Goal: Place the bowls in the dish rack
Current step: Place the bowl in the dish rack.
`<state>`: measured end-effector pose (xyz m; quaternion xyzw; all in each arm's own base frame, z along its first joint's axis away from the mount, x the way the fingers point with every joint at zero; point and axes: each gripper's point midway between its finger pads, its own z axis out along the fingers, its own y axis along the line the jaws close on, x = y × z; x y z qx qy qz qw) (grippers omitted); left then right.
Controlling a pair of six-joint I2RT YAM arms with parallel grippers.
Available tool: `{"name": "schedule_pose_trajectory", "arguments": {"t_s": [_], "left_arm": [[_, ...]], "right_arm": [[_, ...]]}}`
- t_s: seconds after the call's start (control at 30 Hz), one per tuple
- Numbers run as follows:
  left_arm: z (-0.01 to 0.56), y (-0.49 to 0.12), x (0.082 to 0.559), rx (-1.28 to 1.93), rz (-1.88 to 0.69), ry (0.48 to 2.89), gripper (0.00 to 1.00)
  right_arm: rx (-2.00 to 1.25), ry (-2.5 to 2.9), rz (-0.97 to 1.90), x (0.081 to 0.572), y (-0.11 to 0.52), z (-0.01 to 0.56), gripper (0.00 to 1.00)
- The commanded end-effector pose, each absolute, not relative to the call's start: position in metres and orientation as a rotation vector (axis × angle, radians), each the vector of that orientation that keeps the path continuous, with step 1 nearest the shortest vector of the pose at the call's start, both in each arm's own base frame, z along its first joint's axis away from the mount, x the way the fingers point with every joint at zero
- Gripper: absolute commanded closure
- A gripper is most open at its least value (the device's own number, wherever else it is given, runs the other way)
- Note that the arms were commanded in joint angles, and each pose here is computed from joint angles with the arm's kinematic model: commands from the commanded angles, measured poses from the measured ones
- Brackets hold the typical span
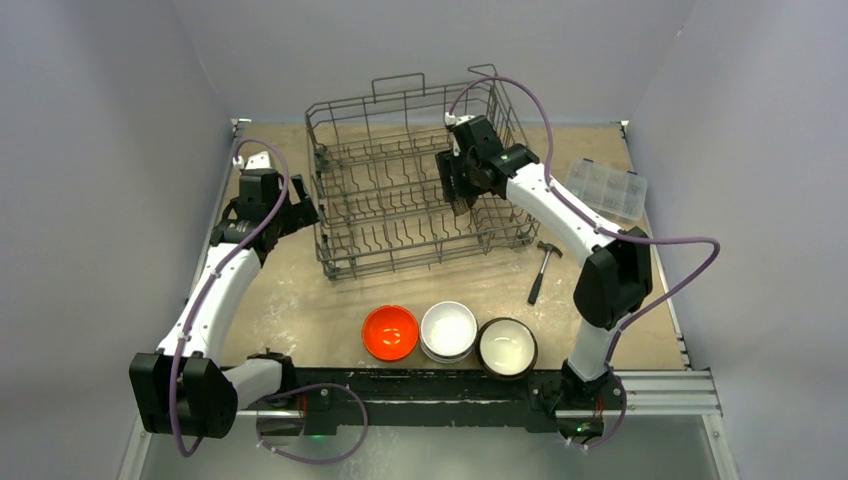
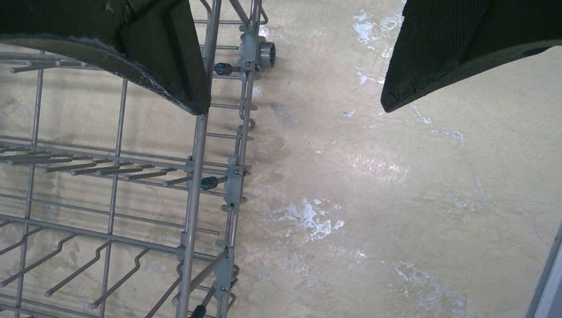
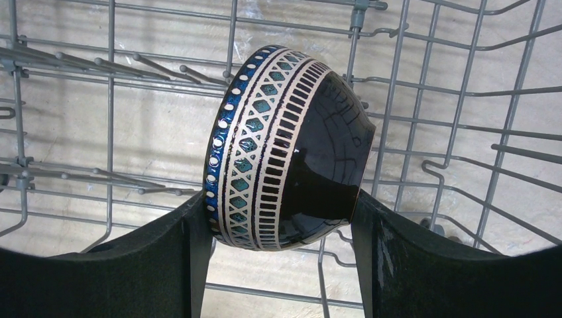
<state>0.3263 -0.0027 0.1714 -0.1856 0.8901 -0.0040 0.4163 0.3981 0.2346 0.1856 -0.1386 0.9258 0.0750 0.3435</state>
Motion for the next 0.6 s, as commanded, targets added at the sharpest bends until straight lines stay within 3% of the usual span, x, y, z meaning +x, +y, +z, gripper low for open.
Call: {"name": "schedule_pose_trajectory", "arguments": {"t_s": [0.0, 0.4, 0.57], "left_arm": [[0.153, 0.007, 0.306, -0.447, 0.081, 2.324, 0.01], [0.152, 0.007, 0.306, -0.446, 0.082, 2.328, 0.01], [0.152, 0.007, 0.306, -0.447, 0.082, 2.327, 0.01]], "right_arm": [[-0.388, 2.37, 0.224, 0.406, 0.245, 0.195, 1.0], [-0.396, 2.411, 0.231, 0.405, 0.249, 0.177, 0.99], [-0.389, 2.419, 0.232, 0.405, 0.249, 0.174, 0.9]]}}
